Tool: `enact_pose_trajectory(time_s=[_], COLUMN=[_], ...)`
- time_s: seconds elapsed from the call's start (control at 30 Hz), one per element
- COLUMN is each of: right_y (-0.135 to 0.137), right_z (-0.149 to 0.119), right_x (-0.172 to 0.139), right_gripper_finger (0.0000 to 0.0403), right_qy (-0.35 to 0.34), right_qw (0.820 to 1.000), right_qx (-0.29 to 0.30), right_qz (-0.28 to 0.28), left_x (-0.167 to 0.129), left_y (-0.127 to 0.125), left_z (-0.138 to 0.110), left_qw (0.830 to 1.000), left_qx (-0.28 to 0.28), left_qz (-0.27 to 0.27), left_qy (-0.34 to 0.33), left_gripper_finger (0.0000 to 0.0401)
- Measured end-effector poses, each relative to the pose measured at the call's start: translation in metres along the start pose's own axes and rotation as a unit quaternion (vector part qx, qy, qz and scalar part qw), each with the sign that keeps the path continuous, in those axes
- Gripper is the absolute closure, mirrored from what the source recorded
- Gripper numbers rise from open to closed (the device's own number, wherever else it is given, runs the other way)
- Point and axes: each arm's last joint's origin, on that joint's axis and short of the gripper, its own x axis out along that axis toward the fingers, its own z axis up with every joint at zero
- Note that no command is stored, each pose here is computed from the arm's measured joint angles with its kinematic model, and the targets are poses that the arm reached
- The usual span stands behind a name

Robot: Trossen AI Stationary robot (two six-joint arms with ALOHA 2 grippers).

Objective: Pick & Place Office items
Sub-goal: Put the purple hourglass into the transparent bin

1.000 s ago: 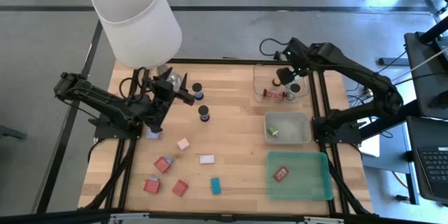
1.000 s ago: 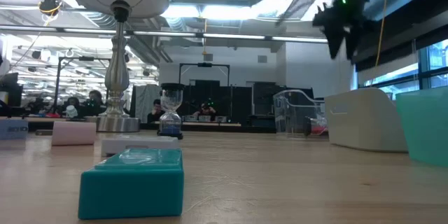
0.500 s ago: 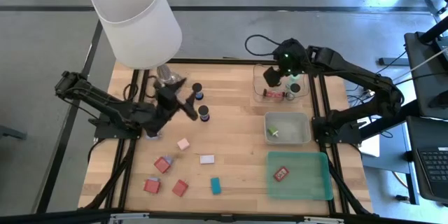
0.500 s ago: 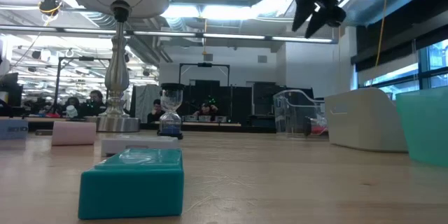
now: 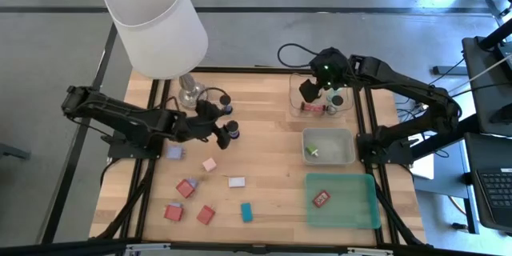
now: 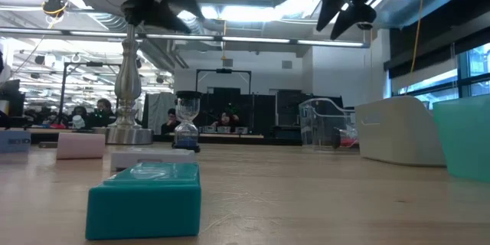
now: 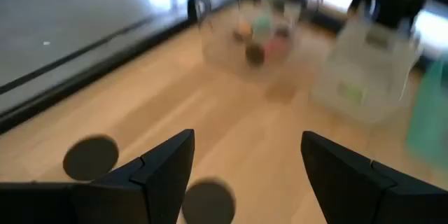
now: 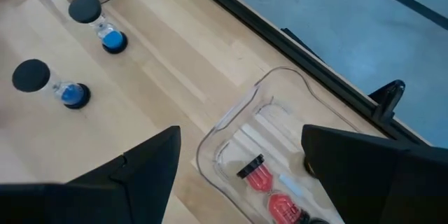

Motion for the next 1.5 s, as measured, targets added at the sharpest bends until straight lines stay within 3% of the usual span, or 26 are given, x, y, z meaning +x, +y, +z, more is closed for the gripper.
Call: enact_pose_trajectory(time_s=[0.1, 0.37, 0.63, 0.77, 1.0, 1.5], right_y=[0.002, 0.008, 0.009, 0.010, 0.013, 0.022], right_z=[-0.001, -0.003, -0.003, -0.003, -0.002, -0.001], right_x=[-0.001, -0.002, -0.002, 0.000, 0.011, 0.043], right_gripper_finger=[0.0103, 0.0103, 0.0103, 0.0103, 0.0103, 0.0103], right_qy=[0.000, 0.001, 0.001, 0.002, 0.013, 0.054], right_qw=[1.000, 1.000, 1.000, 1.000, 1.000, 0.999], right_qx=[-0.004, -0.013, -0.002, 0.000, 0.007, -0.001], right_qz=[0.003, 0.011, 0.012, 0.012, 0.005, -0.001], left_x=[0.011, 0.043, 0.050, 0.047, 0.050, 0.057], left_y=[-0.004, -0.019, -0.031, -0.025, -0.011, 0.011], left_z=[-0.014, -0.044, -0.041, -0.036, -0.035, -0.039], left_qw=[0.997, 0.984, 0.971, 0.964, 0.966, 0.953], left_qx=[0.048, 0.108, 0.208, 0.255, 0.236, 0.244], left_qz=[-0.007, -0.038, -0.072, -0.042, -0.018, 0.012], left_qy=[0.056, 0.138, 0.089, 0.071, 0.108, 0.178], left_gripper_finger=[0.0142, 0.0142, 0.0142, 0.0142, 0.0142, 0.0142])
